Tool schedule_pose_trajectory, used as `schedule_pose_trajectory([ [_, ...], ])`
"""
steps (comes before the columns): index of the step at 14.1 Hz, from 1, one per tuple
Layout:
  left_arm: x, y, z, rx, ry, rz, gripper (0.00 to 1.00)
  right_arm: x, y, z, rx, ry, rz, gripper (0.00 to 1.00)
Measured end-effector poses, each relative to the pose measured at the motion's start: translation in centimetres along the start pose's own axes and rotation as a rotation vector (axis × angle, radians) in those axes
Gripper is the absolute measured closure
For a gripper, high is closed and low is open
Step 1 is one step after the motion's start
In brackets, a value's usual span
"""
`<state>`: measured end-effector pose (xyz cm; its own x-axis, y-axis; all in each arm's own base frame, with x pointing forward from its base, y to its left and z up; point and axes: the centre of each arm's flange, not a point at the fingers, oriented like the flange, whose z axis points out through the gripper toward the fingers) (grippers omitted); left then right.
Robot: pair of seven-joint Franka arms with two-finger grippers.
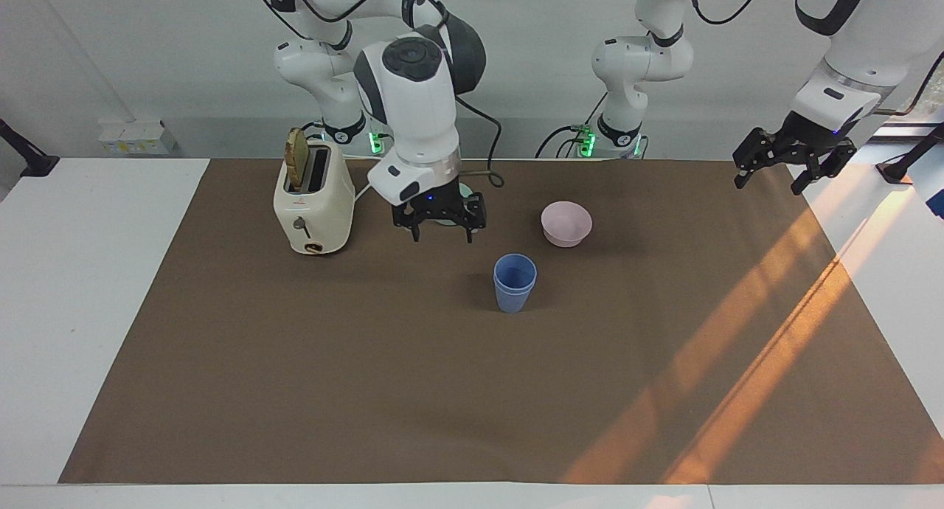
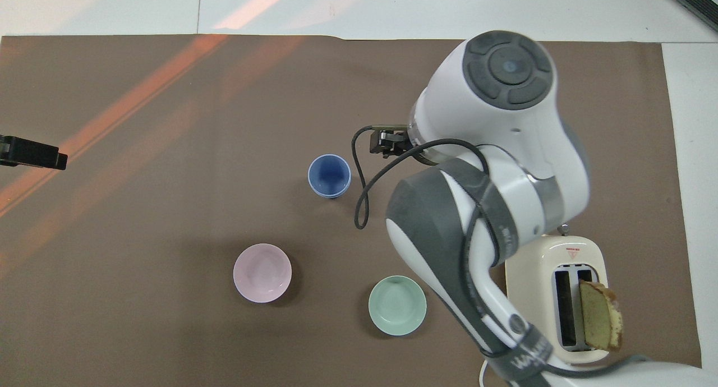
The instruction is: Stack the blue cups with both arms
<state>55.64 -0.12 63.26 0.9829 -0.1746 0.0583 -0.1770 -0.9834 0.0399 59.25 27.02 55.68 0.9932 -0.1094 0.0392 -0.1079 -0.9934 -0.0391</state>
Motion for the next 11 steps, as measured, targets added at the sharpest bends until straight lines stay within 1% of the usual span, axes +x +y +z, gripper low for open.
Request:
schedule_pose_trajectory([
  [2,0.0,0.0,0.0,0.000,0.000,0.000,0.00,-0.1,4.0,-3.8,-0.014,-0.013,-0.024,0.00],
  [4,0.0,0.0,0.0,0.000,0.000,0.000,0.00,0.1,8.6,-6.5,-0.022,-0.026,-0.052,0.00],
  [6,0.0,0.0,0.0,0.000,0.000,0.000,0.00,0.6,12.8,-7.9,-0.026,-0.036,-0.084,0.00],
  [9,0.0,0.0,0.0,0.000,-0.001,0.001,0.00,1.4,18.7,-9.7,-0.023,-0.022,-0.126,0.00],
  [11,0.0,0.1,0.0,0.000,-0.002,0.001,0.00,1.5,21.4,-10.3,-0.024,-0.022,-0.146,0.00],
])
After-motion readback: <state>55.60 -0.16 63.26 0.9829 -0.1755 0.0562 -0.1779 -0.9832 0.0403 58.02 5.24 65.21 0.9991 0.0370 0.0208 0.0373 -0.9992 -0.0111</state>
